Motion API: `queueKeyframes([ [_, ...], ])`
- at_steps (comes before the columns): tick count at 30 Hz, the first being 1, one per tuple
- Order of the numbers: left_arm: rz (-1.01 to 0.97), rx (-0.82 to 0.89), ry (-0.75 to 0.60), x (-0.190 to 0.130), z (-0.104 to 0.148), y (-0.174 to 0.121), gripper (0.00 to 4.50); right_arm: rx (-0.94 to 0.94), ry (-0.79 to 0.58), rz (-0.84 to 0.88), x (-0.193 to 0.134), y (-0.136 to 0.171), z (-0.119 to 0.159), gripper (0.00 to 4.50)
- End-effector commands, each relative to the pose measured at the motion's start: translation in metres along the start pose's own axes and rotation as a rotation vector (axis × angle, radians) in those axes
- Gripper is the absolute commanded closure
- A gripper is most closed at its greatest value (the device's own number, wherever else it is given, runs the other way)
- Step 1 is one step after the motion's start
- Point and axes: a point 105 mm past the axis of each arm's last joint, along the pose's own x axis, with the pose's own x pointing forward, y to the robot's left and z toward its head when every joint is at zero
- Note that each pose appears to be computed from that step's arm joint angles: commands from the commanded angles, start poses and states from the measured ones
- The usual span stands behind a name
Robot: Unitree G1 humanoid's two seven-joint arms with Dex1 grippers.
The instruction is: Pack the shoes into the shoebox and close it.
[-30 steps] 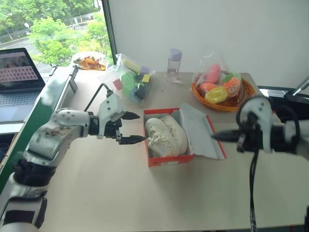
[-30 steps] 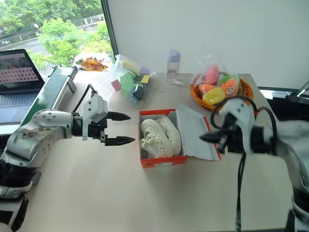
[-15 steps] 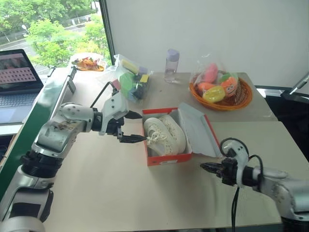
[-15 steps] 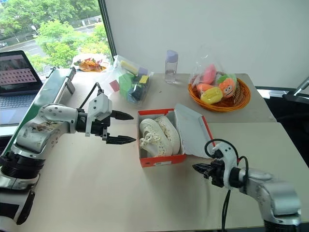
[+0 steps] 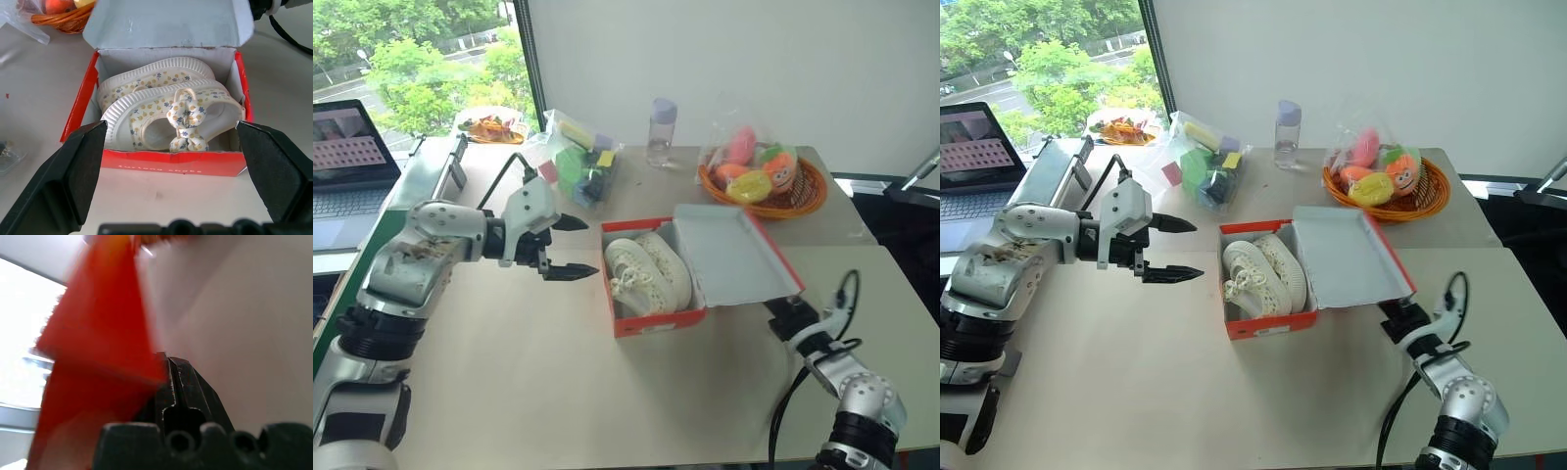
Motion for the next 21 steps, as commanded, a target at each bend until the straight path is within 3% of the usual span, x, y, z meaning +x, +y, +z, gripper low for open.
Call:
queueKeyframes([
  [1, 0.019, 0.039, -0.015, -0.006, 0.010, 0.002, 0.00, -0.070, -0.028, 0.305, 0.003, 0.070, 0.014, 4.43],
  [7, 0.027, 0.035, -0.011, -0.008, 0.008, 0.001, 0.00, -0.156, 0.124, 0.383, 0.013, 0.098, -0.006, 4.43],
  [12, 0.072, 0.025, 0.003, -0.017, 0.005, 0.001, 0.00, -0.193, 0.336, 0.495, 0.035, 0.130, -0.049, 4.43],
  [21, 0.208, 0.012, 0.068, -0.053, -0.001, 0.005, 0.00, -0.309, 0.641, 0.536, 0.067, 0.138, -0.110, 4.43],
])
